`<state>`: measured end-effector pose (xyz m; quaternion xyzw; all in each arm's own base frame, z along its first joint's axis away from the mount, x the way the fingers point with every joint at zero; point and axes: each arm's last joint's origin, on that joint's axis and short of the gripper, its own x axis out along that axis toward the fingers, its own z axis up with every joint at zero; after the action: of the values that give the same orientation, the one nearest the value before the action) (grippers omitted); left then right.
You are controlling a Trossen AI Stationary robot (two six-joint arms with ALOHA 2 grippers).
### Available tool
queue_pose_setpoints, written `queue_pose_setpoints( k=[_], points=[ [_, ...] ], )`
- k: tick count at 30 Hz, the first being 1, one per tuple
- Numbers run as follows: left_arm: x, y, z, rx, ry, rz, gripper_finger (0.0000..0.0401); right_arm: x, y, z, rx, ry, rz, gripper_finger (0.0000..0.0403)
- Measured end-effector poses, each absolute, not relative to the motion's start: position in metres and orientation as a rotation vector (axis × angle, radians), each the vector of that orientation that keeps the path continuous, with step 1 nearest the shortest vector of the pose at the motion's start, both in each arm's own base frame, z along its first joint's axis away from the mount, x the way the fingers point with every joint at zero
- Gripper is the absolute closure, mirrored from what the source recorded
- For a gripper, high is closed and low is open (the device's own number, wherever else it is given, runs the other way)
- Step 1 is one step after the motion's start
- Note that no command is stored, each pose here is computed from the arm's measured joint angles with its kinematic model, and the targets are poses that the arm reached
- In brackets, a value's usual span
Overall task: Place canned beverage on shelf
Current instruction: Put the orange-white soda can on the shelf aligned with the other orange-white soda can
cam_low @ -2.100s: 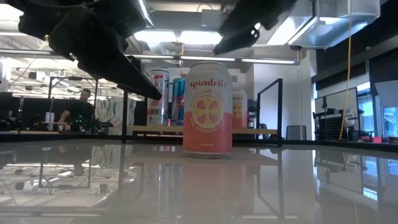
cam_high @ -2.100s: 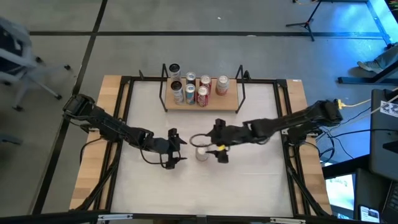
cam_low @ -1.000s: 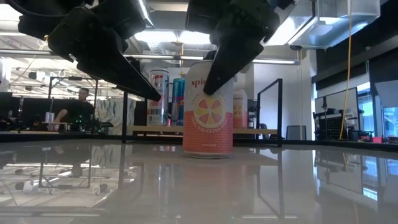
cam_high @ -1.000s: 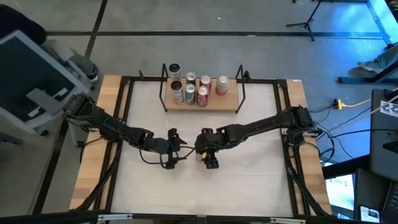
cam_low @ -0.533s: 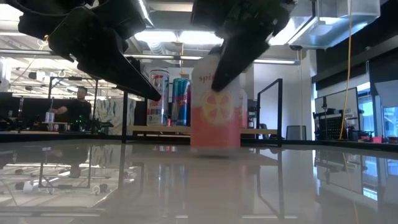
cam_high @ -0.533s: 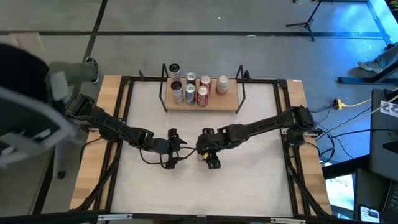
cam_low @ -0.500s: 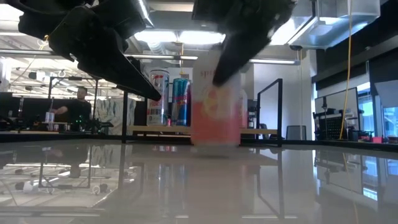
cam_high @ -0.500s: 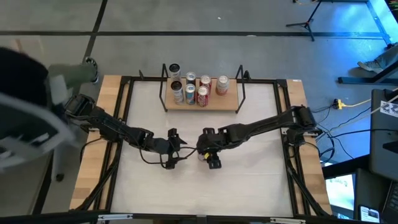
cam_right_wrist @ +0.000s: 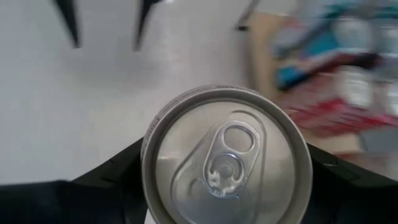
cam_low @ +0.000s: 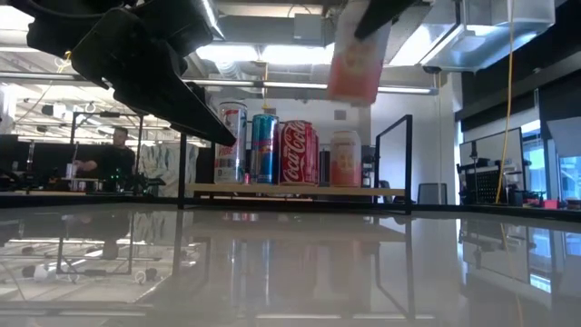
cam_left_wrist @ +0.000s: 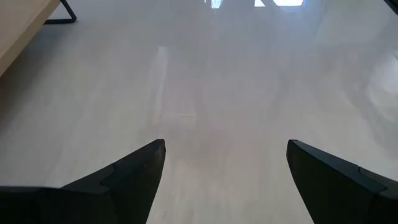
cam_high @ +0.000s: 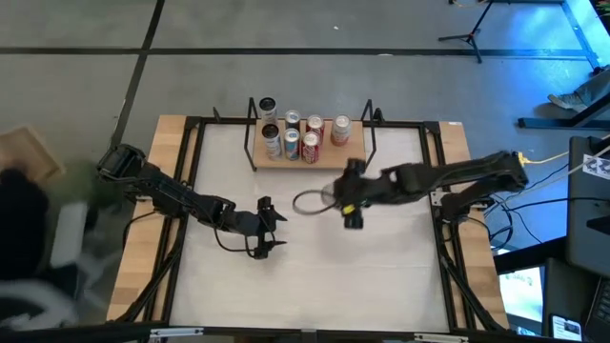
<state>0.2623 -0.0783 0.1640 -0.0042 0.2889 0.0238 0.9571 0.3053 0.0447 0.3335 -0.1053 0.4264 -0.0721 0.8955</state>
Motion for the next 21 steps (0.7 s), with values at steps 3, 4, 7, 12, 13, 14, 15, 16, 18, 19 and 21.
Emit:
queue_pose_setpoints(
  k=[3, 4, 7, 12, 13, 14, 15, 16, 18, 19, 21],
  points=[
    [0.262, -0.078, 0.164, -0.005, 0.586, 0.05, 0.0075, 0.292, 0.024, 0.351, -0.216, 0.845, -0.228, 0.0119],
    [0.262, -0.078, 0.164, -0.004, 0.585, 0.05, 0.0075, 0.289, 0.015, 0.354, -0.21, 0.835, -0.255, 0.0119],
    [0.262, -0.078, 0.164, -0.002, 0.585, 0.052, 0.0075, 0.286, -0.01, 0.358, -0.196, 0.835, -0.323, 0.0118],
    [0.262, -0.077, 0.164, 0.004, 0.581, 0.069, 0.0075, 0.291, -0.052, 0.35, -0.131, 0.866, -0.351, 0.0117],
    [0.262, -0.077, 0.164, 0.004, 0.581, 0.069, 0.0075, 0.294, -0.06, 0.347, -0.113, 0.877, -0.347, 0.0117],
    [0.262, -0.077, 0.164, 0.005, 0.581, 0.069, 0.0075, 0.296, -0.067, 0.343, -0.1, 0.892, -0.339, 0.0117],
    [0.262, -0.077, 0.164, 0.005, 0.582, 0.069, 0.0075, 0.298, -0.073, 0.339, -0.087, 0.906, -0.333, 0.0117],
    [0.262, -0.077, 0.164, 0.005, 0.582, 0.069, 0.0075, 0.299, -0.079, 0.336, -0.075, 0.913, -0.329, 0.0117],
    [0.263, -0.077, 0.164, 0.005, 0.581, 0.068, 0.0075, 0.303, -0.09, 0.329, -0.059, 0.927, -0.317, 0.0117],
    [0.262, -0.077, 0.164, 0.005, 0.582, 0.069, 0.0075, 0.304, -0.095, 0.326, -0.048, 0.938, -0.311, 0.0117],
    [0.262, -0.077, 0.164, 0.005, 0.582, 0.069, 0.0075, 0.307, -0.103, 0.317, -0.03, 0.966, -0.295, 0.0117]
  ],
)
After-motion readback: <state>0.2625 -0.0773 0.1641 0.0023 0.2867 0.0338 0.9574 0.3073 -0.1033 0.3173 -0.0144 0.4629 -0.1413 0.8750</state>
